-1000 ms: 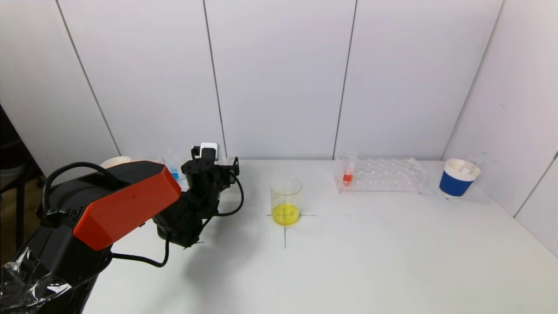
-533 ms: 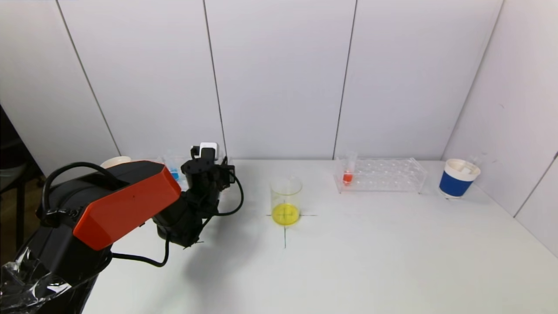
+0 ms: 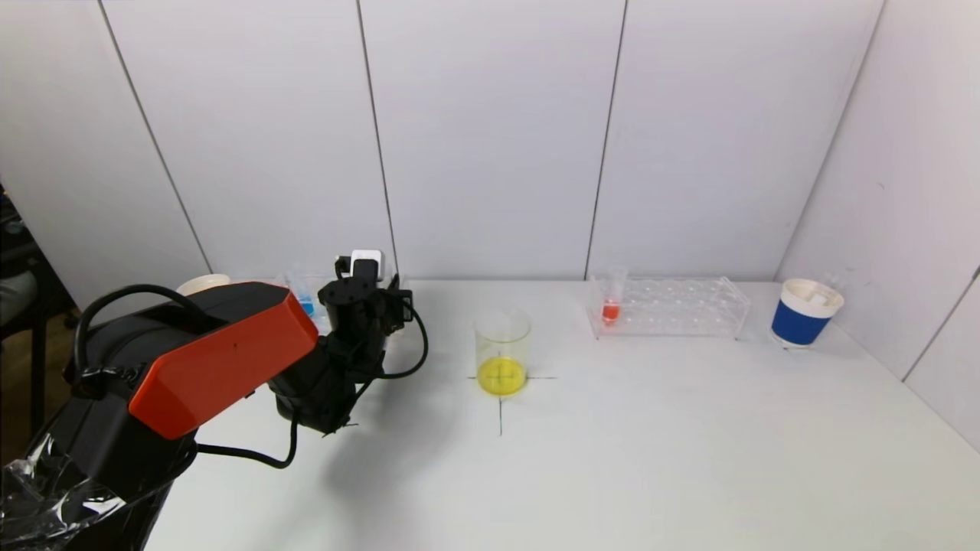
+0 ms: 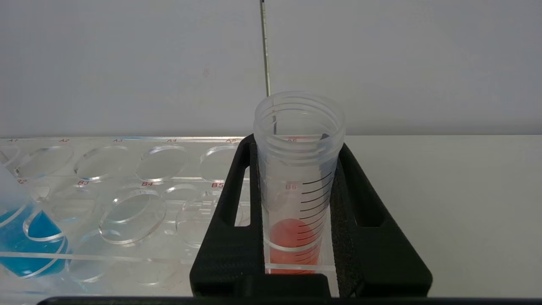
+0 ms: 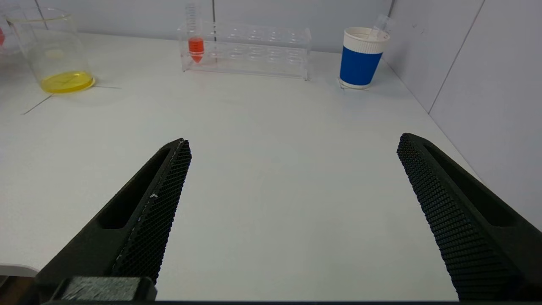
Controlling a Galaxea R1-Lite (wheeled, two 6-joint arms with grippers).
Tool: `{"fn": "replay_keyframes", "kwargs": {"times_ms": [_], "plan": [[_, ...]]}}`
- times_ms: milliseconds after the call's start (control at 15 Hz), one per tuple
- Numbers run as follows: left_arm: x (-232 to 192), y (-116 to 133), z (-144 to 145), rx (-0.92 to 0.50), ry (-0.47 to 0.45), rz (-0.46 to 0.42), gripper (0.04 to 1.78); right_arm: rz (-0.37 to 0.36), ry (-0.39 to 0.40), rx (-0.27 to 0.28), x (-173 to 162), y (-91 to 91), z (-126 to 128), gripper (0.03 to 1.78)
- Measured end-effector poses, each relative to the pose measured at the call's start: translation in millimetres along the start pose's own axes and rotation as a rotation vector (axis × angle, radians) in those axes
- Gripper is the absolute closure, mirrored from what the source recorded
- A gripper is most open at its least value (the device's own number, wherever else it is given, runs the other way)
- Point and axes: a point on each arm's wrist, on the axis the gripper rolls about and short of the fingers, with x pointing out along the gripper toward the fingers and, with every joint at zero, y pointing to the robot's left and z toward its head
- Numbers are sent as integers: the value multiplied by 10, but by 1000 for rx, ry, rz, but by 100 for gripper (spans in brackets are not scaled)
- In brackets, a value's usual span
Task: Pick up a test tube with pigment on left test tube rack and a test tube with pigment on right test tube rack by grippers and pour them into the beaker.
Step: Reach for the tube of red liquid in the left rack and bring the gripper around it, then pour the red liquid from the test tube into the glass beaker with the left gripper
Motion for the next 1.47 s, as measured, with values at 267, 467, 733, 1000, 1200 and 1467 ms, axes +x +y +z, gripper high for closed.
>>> {"fn": "replay_keyframes", "kwargs": {"times_ms": [267,467,733,1000,1200,1467], "plan": [[-2,1,4,0,0,0,136,0,0,0,0,0,0,4],[-3,3,37,-2,-6,3,136,0,0,0,0,0,0,4],[-14,15,141,-8,-23,6,136,0,0,0,0,0,0,4],[-27,21,259,-15,-40,6,136,0,0,0,0,0,0,4],[-28,24,348,-19,-50,7,136,0,0,0,0,0,0,4],[-48,38,528,-24,-67,7,136,0,0,0,0,0,0,4]]}}
